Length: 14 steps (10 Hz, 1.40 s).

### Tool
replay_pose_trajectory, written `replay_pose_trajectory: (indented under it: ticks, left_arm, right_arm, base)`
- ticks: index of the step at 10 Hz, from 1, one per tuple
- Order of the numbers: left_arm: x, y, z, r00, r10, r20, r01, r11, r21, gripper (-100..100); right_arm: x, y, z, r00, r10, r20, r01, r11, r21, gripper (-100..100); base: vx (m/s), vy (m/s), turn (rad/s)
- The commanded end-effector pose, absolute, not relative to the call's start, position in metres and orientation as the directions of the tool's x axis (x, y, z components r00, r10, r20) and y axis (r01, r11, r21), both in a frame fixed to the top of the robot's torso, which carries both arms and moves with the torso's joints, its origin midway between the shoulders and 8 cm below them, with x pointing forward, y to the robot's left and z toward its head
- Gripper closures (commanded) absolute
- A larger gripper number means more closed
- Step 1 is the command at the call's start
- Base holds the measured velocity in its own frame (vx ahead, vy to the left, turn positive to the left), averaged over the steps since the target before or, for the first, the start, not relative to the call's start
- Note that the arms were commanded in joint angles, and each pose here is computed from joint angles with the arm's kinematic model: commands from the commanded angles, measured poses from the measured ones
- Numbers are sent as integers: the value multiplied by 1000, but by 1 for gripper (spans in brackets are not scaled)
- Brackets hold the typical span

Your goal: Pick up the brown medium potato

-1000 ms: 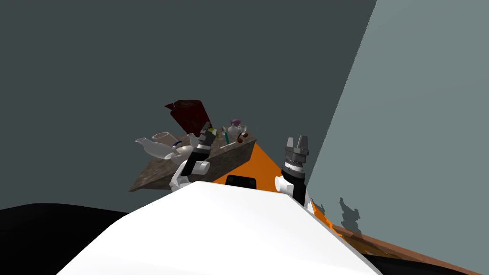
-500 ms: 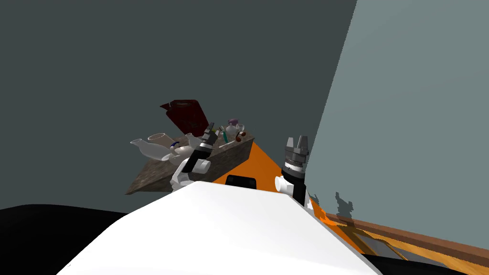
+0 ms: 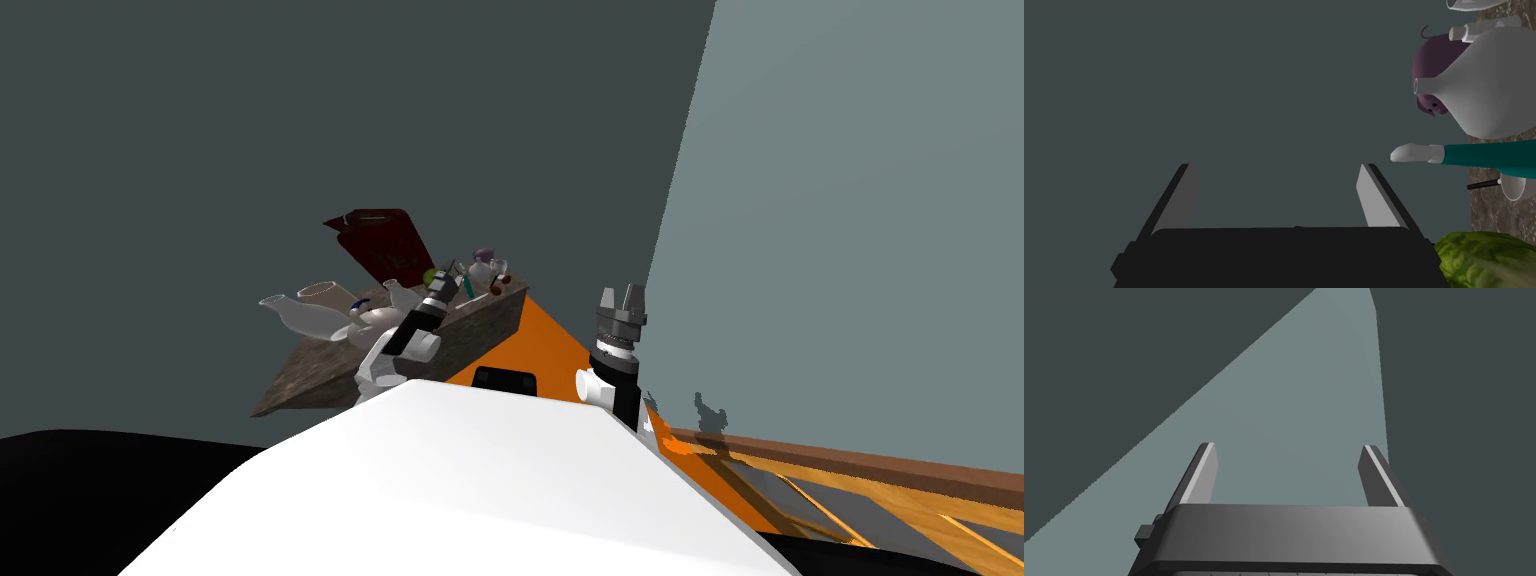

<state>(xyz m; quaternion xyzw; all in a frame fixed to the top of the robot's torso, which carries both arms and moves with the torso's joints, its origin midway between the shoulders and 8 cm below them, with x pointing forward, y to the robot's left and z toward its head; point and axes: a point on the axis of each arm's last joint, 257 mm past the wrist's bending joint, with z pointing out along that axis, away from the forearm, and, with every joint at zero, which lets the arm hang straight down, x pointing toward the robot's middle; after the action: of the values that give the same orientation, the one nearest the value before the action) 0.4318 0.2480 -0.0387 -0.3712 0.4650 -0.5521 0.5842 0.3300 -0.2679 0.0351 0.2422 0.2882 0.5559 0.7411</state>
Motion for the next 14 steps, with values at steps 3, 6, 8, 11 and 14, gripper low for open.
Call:
replay_pose_trajectory:
  ticks: [3, 6, 8, 11, 14]
  left_arm:
    - [441, 243, -59, -67, -987, -143, 211, 126, -969, -100]
    - [447, 243, -77, -73, -986, -148, 134, 137, -981, -100]
    - [450, 243, -89, -81, -985, -154, 80, 147, -986, -100]
    - [453, 244, -105, -88, -983, -159, 16, 159, -987, -100]
    - [456, 244, -126, -104, -980, -172, -67, 179, -982, -100]
  right_arm:
    - [330, -268, 35, 216, 964, -158, -684, 265, 679, 0]
    - [330, -268, 35, 216, 964, -158, -684, 265, 679, 0]
    - [330, -268, 35, 216, 964, -158, -684, 265, 679, 0]
    - [330, -268, 35, 216, 964, -158, -684, 265, 679, 0]
    - [330, -268, 35, 216, 964, -158, -684, 265, 679, 0]
  base:
    - [-26, 6, -119]
    - [-17, 2, -90]
    - [-6, 4, -103]
    - [1, 2, -66]
    - [8, 2, -109]
